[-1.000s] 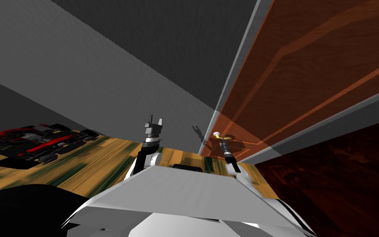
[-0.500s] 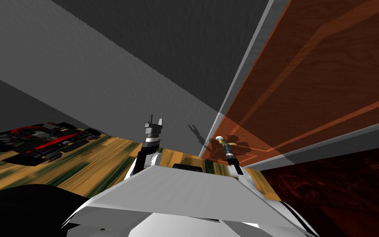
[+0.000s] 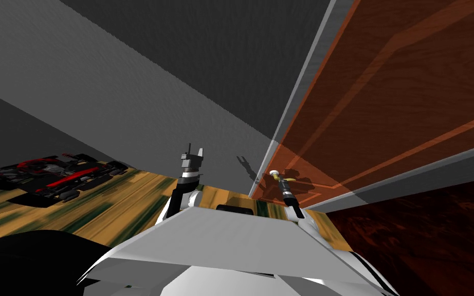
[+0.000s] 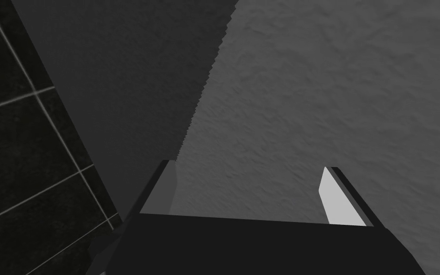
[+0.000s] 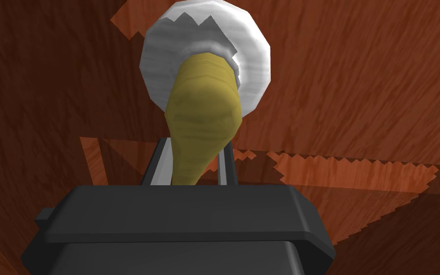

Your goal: Pull the door open

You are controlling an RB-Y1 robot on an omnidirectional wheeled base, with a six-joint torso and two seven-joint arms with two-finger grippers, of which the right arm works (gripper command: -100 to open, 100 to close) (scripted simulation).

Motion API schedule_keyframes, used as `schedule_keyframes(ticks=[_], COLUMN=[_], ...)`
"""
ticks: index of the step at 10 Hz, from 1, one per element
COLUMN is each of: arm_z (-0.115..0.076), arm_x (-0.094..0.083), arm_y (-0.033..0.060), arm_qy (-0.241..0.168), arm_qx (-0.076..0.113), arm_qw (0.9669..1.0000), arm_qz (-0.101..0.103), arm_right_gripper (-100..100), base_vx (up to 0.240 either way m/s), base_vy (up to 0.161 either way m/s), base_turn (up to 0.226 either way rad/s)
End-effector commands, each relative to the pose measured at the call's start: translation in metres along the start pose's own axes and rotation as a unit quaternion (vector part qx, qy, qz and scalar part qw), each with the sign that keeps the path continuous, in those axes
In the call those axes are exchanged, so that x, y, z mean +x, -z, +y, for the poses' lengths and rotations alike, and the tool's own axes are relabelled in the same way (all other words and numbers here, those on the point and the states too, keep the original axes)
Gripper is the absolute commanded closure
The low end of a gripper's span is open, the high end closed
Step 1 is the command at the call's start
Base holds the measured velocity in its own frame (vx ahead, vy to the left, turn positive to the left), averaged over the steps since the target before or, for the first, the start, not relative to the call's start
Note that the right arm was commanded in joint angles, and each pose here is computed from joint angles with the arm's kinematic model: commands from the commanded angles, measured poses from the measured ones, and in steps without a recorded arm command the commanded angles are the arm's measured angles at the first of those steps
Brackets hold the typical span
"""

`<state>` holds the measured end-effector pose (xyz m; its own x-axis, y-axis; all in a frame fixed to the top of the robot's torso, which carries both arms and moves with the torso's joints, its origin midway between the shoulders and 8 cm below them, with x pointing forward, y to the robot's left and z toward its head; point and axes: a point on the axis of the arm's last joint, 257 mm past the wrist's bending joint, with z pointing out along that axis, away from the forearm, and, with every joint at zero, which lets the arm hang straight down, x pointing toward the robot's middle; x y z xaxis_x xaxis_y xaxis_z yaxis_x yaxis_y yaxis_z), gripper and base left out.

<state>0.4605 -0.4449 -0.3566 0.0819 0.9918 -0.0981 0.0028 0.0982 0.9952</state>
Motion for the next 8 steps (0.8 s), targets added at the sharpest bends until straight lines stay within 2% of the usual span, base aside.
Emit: schedule_keyframes(ticks=[1,2,8], arm_z=[0.001,0.001,0.003], arm_x=[0.0,0.001,0.004], arm_y=[0.0044,0.0058,0.0268], arm_qy=[0.001,0.002,0.003], arm_qx=[-0.002,-0.002,-0.005], arm_qw=[0.9999,0.9999,0.9979], arm_qz=[0.011,0.015,0.065], arm_right_gripper=[100,100,100], base_vx=[-0.133,-0.189,-0.188], base_vy=[-0.057,-0.079,-0.071], base_turn=[0.101,0.119,0.108])
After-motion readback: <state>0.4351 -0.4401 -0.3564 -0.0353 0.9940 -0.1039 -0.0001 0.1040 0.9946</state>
